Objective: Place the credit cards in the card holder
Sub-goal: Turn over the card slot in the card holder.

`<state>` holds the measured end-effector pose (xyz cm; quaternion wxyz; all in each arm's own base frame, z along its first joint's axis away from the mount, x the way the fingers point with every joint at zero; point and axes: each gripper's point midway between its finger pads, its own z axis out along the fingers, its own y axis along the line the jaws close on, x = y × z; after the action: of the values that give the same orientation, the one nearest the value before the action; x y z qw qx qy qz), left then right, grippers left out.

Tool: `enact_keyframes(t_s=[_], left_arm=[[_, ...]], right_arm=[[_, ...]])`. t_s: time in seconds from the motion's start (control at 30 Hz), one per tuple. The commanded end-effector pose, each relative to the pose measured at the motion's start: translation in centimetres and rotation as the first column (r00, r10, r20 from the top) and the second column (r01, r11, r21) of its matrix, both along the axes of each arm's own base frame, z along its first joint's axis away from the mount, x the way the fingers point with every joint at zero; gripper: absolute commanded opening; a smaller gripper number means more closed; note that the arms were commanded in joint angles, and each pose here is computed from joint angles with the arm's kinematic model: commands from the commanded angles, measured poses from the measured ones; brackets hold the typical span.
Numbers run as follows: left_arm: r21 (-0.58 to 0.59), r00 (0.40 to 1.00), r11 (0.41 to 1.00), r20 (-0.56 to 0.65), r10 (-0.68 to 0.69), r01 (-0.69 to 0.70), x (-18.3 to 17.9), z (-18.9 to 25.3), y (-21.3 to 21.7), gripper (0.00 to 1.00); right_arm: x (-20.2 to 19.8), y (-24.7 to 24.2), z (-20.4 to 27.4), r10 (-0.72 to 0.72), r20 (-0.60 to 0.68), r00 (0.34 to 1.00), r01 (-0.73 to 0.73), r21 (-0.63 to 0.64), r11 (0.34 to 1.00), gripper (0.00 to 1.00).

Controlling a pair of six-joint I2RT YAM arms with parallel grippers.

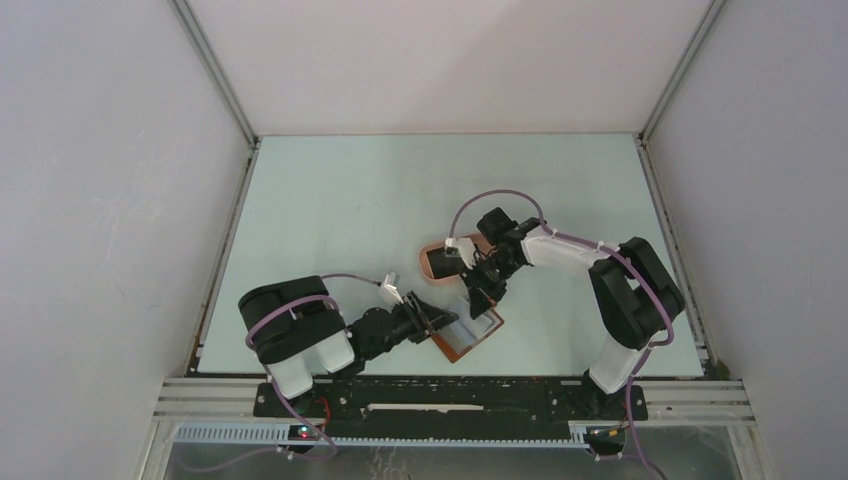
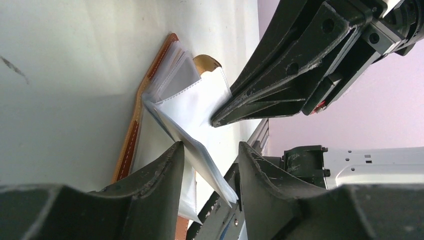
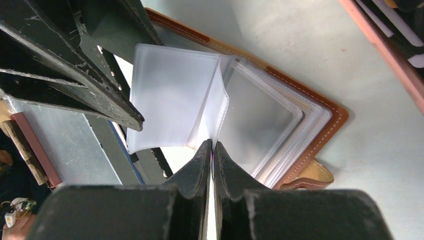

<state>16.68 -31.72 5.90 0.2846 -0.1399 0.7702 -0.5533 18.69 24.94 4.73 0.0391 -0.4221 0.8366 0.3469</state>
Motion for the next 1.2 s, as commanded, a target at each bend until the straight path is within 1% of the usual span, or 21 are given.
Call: enact_keyframes(t_s=[0.0, 0.07, 0.2, 0.3, 0.4, 0.5, 0.53, 0.6, 0.67, 0.77, 0.87, 0.97, 1.17], left_arm=[[-0.021, 0.999, 1.000, 0.047, 0.013, -0.012, 0.3, 1.1, 0.4, 0.48], [-0.017, 0.999, 1.000, 0.044, 0.010, -0.010, 0.3, 1.0, 0.3, 0.47], [-0.013, 0.999, 1.000, 0.039, 0.000, 0.000, 0.3, 0.7, -0.1, 0.44], [-0.015, 0.999, 1.000, 0.039, -0.007, 0.008, 0.3, 0.7, -0.3, 0.42], [-0.017, 0.999, 1.000, 0.042, -0.013, 0.014, 0.3, 0.8, -0.5, 0.40], [-0.019, 0.999, 1.000, 0.042, -0.017, 0.018, 0.3, 0.9, -0.6, 0.40], [-0.021, 0.999, 1.000, 0.043, -0.019, 0.020, 0.3, 0.9, -0.7, 0.40], [-0.023, 0.999, 0.999, 0.046, -0.021, 0.022, 0.3, 1.0, -0.8, 0.40], [-0.024, 0.999, 0.999, 0.045, -0.023, 0.024, 0.3, 1.0, -0.9, 0.39], [-0.026, 0.999, 0.999, 0.045, -0.024, 0.025, 0.4, 1.0, -1.0, 0.39], [-0.025, 0.999, 0.999, 0.046, -0.021, 0.022, 0.4, 1.1, -0.9, 0.39], [-0.025, 0.999, 0.999, 0.048, -0.019, 0.021, 0.4, 1.1, -0.9, 0.39], [-0.027, 0.998, 0.999, 0.051, -0.021, 0.022, 0.4, 1.2, -0.9, 0.39]], right_arm=[[1.8, -0.1, 0.6, -0.040, 0.044, 0.998, 0.040, -0.004, 0.999, 0.12], [2.3, -0.4, 0.9, -0.050, 0.064, 0.997, 0.050, -0.005, 0.999, 0.16], [3.1, -1.1, 1.8, -0.066, 0.113, 0.991, 0.066, 0.004, 0.998, 0.32], [3.7, -1.5, 2.9, -0.072, 0.163, 0.984, 0.071, 0.014, 0.997, 0.41], [4.1, -1.6, 4.1, -0.071, 0.226, 0.972, 0.064, 0.037, 0.997, 0.46], [3.5, -1.2, 5.8, -0.053, 0.262, 0.963, 0.025, 0.108, 0.994, 0.47], [2.9, -0.8, 6.4, -0.036, 0.258, 0.965, -0.003, 0.148, 0.989, 0.48], [1.0, 0.3, 7.6, 0.016, 0.204, 0.979, -0.067, 0.243, 0.968, 0.48], [-0.3, 1.0, 7.6, 0.060, 0.169, 0.984, -0.105, 0.271, 0.957, 0.49], [-1.6, 1.7, 6.7, 0.115, 0.132, 0.985, -0.147, 0.265, 0.953, 0.59], [-2.6, 2.3, 5.8, 0.157, 0.103, 0.982, -0.178, 0.243, 0.953, 0.65], [-3.2, 2.6, 4.8, 0.187, 0.087, 0.979, -0.201, 0.207, 0.957, 0.67], [-3.4, 2.7, 3.2, 0.195, 0.069, 0.978, -0.203, 0.140, 0.969, 0.68]])
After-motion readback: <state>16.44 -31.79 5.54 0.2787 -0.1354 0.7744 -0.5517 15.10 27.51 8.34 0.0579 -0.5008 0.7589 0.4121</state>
